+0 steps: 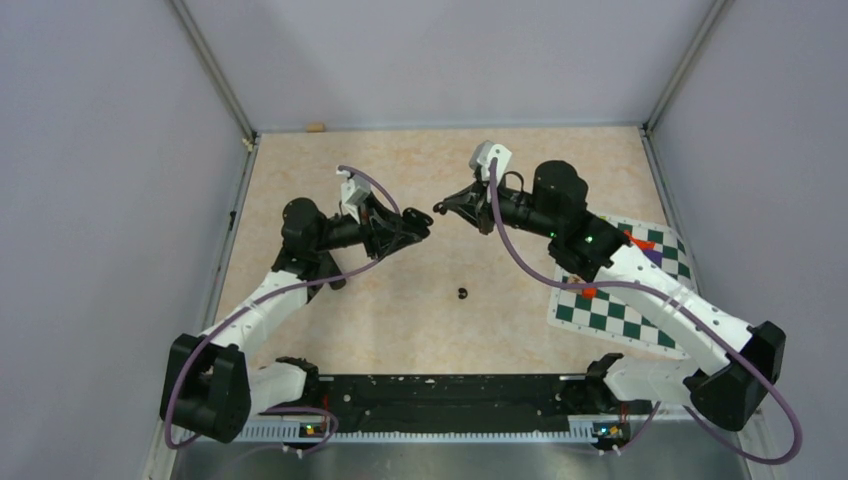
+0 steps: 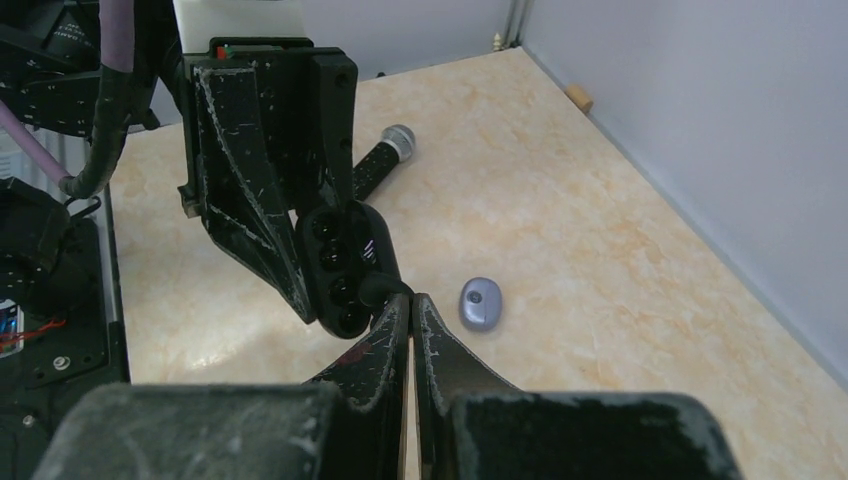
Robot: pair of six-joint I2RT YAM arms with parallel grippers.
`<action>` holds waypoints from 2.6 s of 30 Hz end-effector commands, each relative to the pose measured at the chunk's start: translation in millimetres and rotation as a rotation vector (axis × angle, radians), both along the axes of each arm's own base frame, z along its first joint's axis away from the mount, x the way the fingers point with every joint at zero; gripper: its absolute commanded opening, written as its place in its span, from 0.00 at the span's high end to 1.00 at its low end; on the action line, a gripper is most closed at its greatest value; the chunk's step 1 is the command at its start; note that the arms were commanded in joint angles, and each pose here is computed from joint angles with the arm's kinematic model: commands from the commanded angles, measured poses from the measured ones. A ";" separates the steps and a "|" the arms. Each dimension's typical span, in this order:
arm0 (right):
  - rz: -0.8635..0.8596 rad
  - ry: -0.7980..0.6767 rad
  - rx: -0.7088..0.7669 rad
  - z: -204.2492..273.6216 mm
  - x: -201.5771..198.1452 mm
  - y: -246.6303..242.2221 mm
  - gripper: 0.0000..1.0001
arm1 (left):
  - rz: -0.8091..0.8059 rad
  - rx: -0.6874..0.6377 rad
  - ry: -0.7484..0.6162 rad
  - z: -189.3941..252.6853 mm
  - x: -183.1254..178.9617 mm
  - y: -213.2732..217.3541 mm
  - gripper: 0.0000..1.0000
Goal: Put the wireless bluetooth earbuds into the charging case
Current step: Place the earbud in the charging case.
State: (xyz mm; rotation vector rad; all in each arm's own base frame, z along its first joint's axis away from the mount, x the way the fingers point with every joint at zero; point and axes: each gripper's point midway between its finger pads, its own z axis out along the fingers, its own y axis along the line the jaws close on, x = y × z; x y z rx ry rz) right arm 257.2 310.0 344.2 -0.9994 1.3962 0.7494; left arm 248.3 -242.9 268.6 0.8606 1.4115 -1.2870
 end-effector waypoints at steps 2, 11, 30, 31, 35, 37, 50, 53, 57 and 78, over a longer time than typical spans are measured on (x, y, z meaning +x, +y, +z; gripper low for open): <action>0.049 0.023 0.042 4.4 -7.7 19.3 1.00 | -0.048 -0.007 -0.097 10.2 -11.1 -1.8 1.00; 0.079 0.039 0.019 -5.3 -13.1 37.9 1.00 | -0.075 0.001 -0.091 7.4 -15.6 -4.9 1.00; 0.080 0.031 0.011 -3.4 -16.5 45.4 1.00 | -0.085 0.015 -0.080 0.2 -15.7 -9.3 1.00; 0.080 0.030 0.010 -3.7 -16.6 45.9 1.00 | -0.084 0.015 -0.080 0.4 -15.4 -9.4 1.00; 0.081 0.030 0.001 -6.4 -17.3 48.8 1.00 | -0.087 0.016 -0.078 -0.7 -15.7 -10.1 1.00; 0.079 0.027 -0.004 -7.5 -17.1 49.8 1.00 | -0.087 0.017 -0.078 -1.2 -15.6 -10.2 1.00; 0.063 0.008 -0.004 -2.5 -17.0 47.1 1.00 | -0.083 0.021 -0.083 -2.3 -15.8 -9.7 1.00; 0.051 -0.007 -0.001 1.8 -16.9 43.5 1.00 | -0.081 0.021 -0.088 -1.5 -15.8 -9.5 1.00; 0.046 -0.023 0.009 9.3 -18.7 39.6 1.00 | -0.076 0.022 -0.084 -2.6 -14.9 -9.4 1.00; 0.064 0.008 0.015 4.0 -18.4 47.1 1.00 | -0.078 0.026 -0.071 -5.2 -12.9 -10.1 1.00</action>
